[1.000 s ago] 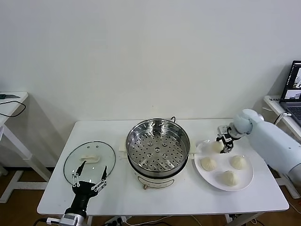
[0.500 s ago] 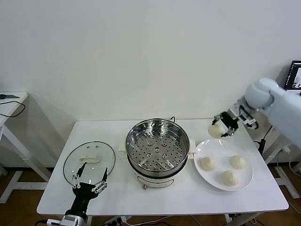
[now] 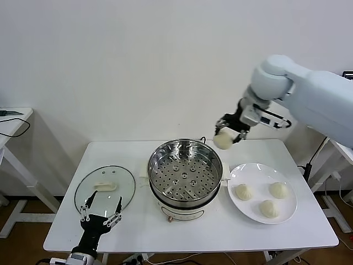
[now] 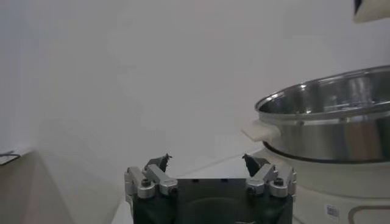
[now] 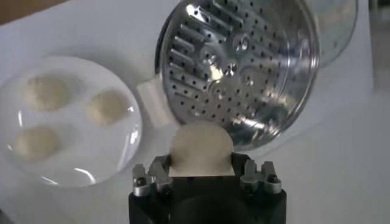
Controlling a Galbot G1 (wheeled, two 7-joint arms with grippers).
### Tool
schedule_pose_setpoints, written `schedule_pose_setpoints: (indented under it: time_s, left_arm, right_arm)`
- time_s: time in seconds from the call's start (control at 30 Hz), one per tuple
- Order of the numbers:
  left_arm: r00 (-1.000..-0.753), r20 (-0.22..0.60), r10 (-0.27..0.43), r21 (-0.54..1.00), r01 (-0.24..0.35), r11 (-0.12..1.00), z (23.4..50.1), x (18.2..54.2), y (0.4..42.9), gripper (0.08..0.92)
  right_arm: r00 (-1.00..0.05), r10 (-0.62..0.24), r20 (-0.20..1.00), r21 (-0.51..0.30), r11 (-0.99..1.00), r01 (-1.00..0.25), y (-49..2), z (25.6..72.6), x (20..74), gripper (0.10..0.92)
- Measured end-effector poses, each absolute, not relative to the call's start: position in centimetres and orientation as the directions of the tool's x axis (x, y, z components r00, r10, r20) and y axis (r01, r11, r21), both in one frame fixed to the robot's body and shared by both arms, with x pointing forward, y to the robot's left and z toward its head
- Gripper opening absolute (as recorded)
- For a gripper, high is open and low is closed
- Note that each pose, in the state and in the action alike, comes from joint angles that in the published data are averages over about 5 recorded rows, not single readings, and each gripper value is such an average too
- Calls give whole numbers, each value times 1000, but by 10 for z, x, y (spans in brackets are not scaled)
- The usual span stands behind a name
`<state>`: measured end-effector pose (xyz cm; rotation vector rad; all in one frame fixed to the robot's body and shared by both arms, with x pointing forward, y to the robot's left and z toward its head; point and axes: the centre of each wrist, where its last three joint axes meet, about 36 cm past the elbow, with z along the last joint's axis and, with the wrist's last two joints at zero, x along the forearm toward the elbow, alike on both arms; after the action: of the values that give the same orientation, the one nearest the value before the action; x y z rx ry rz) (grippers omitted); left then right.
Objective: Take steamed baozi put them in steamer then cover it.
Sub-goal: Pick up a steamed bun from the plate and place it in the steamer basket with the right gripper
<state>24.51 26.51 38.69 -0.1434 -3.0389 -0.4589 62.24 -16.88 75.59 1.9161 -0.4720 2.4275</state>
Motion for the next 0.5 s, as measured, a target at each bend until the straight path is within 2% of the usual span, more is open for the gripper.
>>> schedule_pose_setpoints:
  time_s: [0.23, 0.5]
  left_arm:
    - [-994, 76, 76, 295, 95, 951, 388, 245, 270, 823]
    - [-995, 81, 63, 296, 84, 952, 386, 245, 275, 823]
  right_arm:
    - [-225, -173, 959, -197, -976, -88, -135, 730, 640, 670]
    - [-195, -187, 963, -196, -980, -30, -113, 689, 666, 670]
